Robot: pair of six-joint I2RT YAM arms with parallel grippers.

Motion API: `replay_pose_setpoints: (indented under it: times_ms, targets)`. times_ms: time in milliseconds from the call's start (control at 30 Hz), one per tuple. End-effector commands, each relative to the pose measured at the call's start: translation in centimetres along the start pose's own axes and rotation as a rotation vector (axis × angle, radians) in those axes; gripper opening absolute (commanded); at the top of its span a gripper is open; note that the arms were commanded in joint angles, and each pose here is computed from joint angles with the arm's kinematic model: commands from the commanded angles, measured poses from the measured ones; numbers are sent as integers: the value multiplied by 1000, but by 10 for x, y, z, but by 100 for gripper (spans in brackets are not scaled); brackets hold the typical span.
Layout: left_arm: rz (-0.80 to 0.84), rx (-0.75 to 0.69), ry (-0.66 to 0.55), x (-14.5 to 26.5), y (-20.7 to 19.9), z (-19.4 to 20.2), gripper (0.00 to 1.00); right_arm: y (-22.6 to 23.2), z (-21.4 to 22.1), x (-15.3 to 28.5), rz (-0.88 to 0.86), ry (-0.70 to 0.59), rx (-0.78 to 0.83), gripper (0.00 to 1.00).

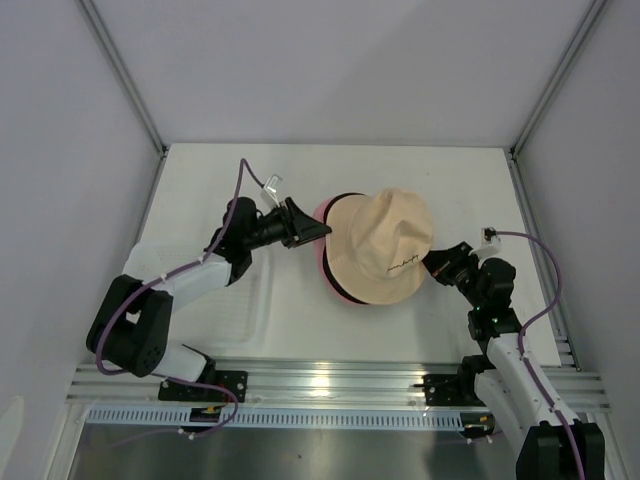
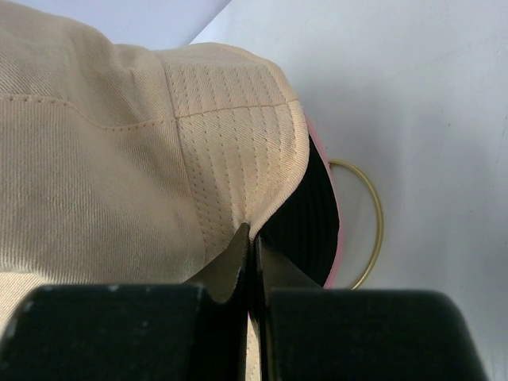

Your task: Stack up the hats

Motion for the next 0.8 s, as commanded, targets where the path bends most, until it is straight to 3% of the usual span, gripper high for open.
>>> replay_pose_setpoints:
  times_ms: [0,767]
  targets:
    - [100,-111,-10,5,-37,-7,47,12,-15,0,-24,-26,48,0]
    - [239,-123,36,11,-60,1,48,24,-19,-4,-9,-12,110,0]
Point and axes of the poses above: each gripper's point midway between its finger pads, its own x axis back along the fingers, its own y axis along the line the jaws close on, z = x × y, the point moved 1 cm from there along x, back along the fingers, and after that the axes turned 8 degrees about x, right-handed, at the moved point
